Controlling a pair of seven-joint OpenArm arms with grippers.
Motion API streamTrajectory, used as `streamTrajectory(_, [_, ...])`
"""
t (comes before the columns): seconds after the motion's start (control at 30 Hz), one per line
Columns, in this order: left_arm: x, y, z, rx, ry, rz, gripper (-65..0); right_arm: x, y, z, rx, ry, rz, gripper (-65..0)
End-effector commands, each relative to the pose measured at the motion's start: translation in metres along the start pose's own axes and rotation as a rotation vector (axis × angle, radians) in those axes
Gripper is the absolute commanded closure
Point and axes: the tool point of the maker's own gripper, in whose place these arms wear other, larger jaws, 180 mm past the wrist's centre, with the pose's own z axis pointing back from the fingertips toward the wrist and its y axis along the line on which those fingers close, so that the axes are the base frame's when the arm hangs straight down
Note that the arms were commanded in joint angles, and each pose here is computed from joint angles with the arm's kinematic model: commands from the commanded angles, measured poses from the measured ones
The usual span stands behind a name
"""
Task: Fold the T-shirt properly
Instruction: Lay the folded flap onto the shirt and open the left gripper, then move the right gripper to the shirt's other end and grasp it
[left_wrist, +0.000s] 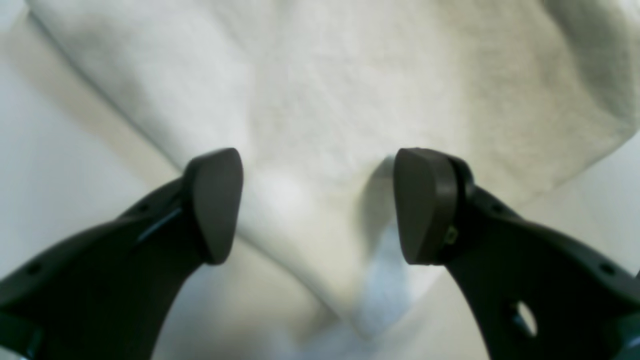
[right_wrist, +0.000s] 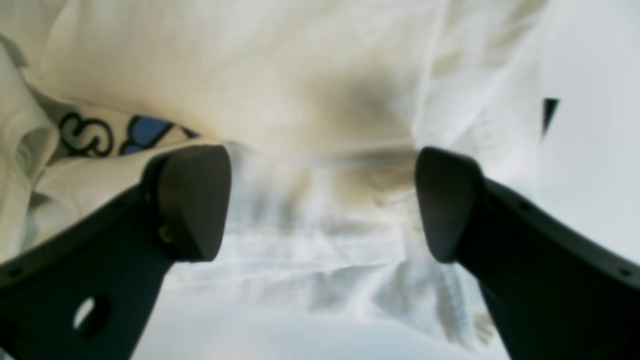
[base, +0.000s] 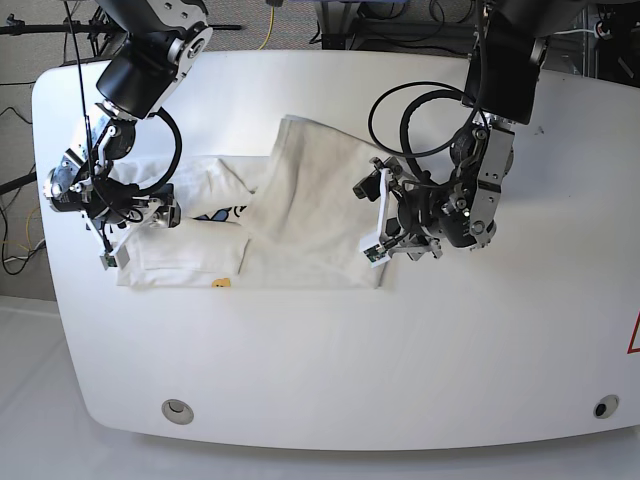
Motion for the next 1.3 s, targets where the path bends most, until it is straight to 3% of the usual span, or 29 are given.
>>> streamTrajectory(0.0, [0.021, 0.009, 0.012, 0.026, -0.067, -0.023, -43.8, 0.011, -0.012, 0.004, -0.005, -0.034, -0.007, -55.8])
streamTrajectory(0.3, [0.012, 0.011, 0.012, 0.027, -0.054, -0.01, -43.8, -0.004, -0.021, -0.005, 0.014, 0.014, -0.059, -57.0])
streamTrajectory(0.97, [0.012, 0.009, 0.011, 0.033, -0.044, -0.028, -44.2, 0.022, -0.051, 0.017, 0.017, -0.15, -0.208, -56.6])
streamTrajectory(1.27, [0.005, 0.008, 0.007, 0.031, -0.017, -0.02, -43.9, 0.023, -0.054, 0.007, 0.055, -0.126, -0.218, -54.9])
